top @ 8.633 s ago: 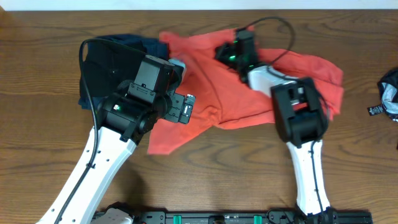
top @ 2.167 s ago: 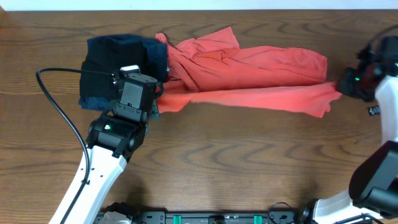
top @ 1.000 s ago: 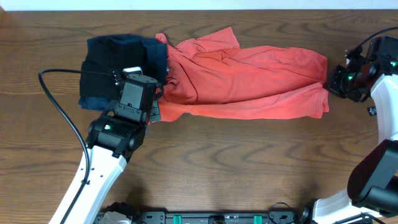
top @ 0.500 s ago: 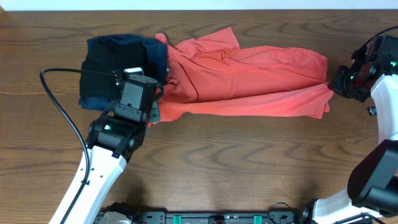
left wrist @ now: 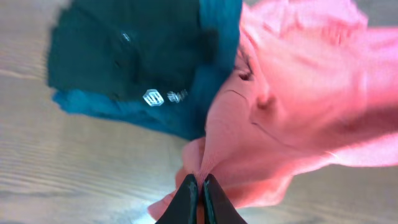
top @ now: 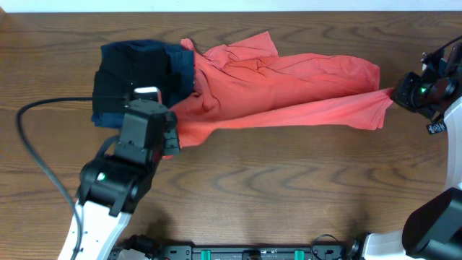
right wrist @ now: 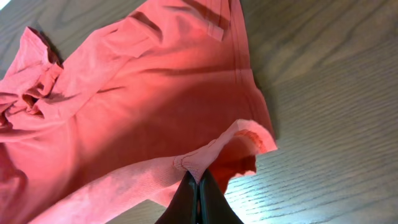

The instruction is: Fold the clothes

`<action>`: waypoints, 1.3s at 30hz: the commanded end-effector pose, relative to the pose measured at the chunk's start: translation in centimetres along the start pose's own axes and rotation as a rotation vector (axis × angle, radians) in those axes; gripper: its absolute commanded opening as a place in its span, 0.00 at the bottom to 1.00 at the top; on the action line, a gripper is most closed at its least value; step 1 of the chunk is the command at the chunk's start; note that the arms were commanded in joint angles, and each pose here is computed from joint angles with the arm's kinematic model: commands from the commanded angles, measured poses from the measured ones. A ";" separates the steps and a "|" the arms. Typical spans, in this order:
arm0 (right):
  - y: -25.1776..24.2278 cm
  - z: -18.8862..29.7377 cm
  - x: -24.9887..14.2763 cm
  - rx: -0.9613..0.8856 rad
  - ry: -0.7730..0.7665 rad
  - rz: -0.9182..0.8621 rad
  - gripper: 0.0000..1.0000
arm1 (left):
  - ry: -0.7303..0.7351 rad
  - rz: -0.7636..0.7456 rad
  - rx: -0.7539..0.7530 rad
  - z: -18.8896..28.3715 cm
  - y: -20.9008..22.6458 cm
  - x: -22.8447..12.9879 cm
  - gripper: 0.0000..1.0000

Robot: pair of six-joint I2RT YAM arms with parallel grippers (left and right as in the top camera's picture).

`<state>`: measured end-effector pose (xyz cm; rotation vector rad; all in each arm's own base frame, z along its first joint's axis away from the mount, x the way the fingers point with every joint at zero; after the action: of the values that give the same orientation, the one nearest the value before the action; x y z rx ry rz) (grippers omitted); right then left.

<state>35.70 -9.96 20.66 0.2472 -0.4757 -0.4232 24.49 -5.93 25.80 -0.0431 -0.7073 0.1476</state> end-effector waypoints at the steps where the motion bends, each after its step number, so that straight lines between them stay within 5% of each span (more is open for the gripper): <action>1: 0.6 0.1 0.0 0.014 -0.004 -0.003 0.01 | 0.147 0.002 -0.017 -2.5 -0.6 -2.2 0.06; 5: 0.3 0.1 0.1 -0.016 -0.012 0.000 0.01 | 0.298 -0.025 0.024 -5.4 -0.8 -4.3 0.11; 8: 0.0 0.1 0.2 -0.048 -0.017 0.000 0.01 | 0.401 -0.046 0.073 -7.2 -0.6 -5.7 0.36; 14: -0.2 0.1 0.4 -0.063 -0.031 0.002 0.01 | 0.547 -0.078 0.126 -8.3 -0.1 -7.9 0.60; 28: -0.2 0.1 0.8 -0.061 -0.048 0.006 0.01 | 0.810 -0.046 -0.205 -8.1 -5.2 -15.5 0.61; 39: -0.2 0.1 0.8 -0.060 -0.051 -0.008 0.01 | 0.782 -0.370 -0.229 -10.5 -5.3 -17.5 0.61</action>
<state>36.22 -10.61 20.80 0.1854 -0.5056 -0.4377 18.56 -14.27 7.92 -0.2412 0.0639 -0.2172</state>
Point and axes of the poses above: each gripper's point midway between its finger pads, its own z axis back along the fingers, its own y axis along the line the jaws close on, x = y × z, the point moved 5 cm from there along z, back along the fingers, and after that the axes turned 3 degrees about z, right-handed, at the moved point
